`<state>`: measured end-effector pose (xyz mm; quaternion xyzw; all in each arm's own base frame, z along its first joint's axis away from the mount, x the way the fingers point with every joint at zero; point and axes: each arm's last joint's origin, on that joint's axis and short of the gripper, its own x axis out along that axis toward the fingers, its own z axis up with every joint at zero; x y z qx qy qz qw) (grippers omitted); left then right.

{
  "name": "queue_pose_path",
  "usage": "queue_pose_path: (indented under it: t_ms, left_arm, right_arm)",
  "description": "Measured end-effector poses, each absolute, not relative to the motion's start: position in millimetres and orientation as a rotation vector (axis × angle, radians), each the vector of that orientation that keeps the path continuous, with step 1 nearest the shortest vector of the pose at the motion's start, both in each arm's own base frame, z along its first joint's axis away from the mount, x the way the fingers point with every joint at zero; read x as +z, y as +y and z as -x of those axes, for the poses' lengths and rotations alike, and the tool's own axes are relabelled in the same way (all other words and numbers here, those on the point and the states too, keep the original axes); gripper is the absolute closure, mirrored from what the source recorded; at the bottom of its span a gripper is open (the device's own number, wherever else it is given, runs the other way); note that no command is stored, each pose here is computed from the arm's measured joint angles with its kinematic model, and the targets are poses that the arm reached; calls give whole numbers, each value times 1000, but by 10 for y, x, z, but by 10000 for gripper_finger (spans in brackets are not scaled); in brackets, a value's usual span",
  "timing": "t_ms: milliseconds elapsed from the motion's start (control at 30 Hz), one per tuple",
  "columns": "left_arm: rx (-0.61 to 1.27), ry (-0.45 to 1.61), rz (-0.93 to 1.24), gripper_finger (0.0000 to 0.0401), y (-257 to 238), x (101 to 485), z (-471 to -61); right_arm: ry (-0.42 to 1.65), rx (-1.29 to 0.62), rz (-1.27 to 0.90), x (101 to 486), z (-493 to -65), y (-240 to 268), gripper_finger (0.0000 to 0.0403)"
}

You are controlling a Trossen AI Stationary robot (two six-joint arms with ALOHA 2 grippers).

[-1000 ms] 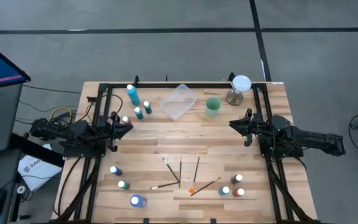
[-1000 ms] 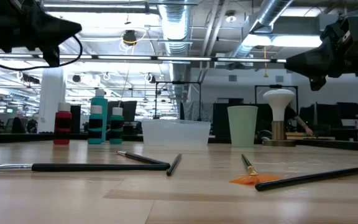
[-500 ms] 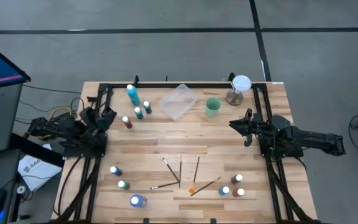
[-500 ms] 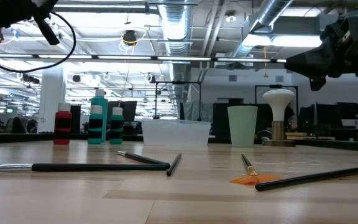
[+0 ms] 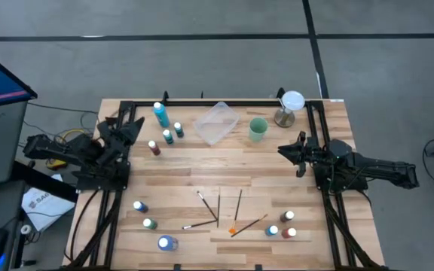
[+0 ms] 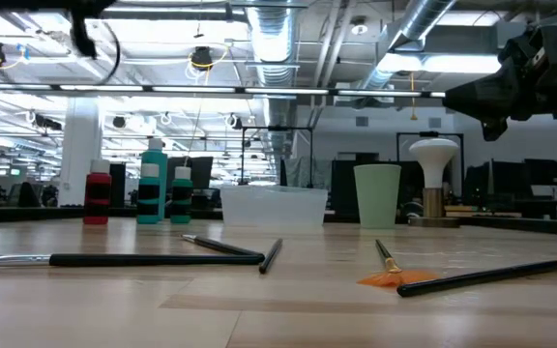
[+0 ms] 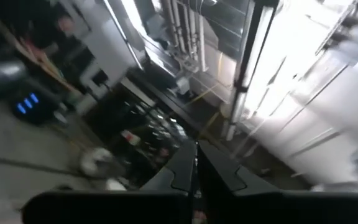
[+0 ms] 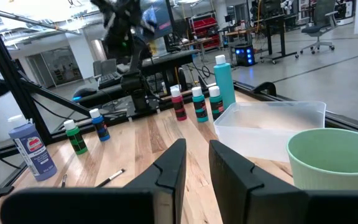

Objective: Pick & Place Paint Supplies
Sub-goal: Put the large light blue paint bottle into the transparent bin

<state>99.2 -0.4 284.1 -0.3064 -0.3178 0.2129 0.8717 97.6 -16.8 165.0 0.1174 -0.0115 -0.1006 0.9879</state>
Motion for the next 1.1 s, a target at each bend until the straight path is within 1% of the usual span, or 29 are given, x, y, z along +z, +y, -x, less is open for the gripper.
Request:
queue_pose_path:
  t_ms: [67,167,367,433,533,667,767,833,1033,1100]
  left_arm:
    - [480,-636,541,371,-22,3049,-1080]
    - [525,-563,384,339,-60,3341,-1256]
    - [585,-287,94,246,-142,3730,-1685]
    - [629,-216,60,214,-128,3870,-1781]
    - [721,-150,47,180,-41,4150,-1771]
    - [785,-27,-22,168,131,4301,-1641]
    - [757,-15,-26,173,263,4306,-1462]
    - [720,4,-27,179,346,4219,-1382]
    - [707,118,-58,186,561,3639,-1224]
    - [714,90,-57,182,606,3484,-1177]
  right_arm:
    - [-23,-202,-236,1650,-976,-168,337]
    - [-23,-202,-236,1651,-976,-168,337]
    - [-23,-202,-236,1651,-976,-169,337]
    - [-23,-202,-236,1650,-976,-168,337]
    - [-23,-202,-236,1651,-976,-168,337]
    - [-23,-202,-236,1651,-976,-168,337]
    - [-23,-202,-236,1650,-976,-168,337]
    - [-23,-202,-236,1650,-976,-168,337]
    - [-23,-202,-236,1651,-976,-168,337]
    - [-23,-202,-236,1650,-976,-168,337]
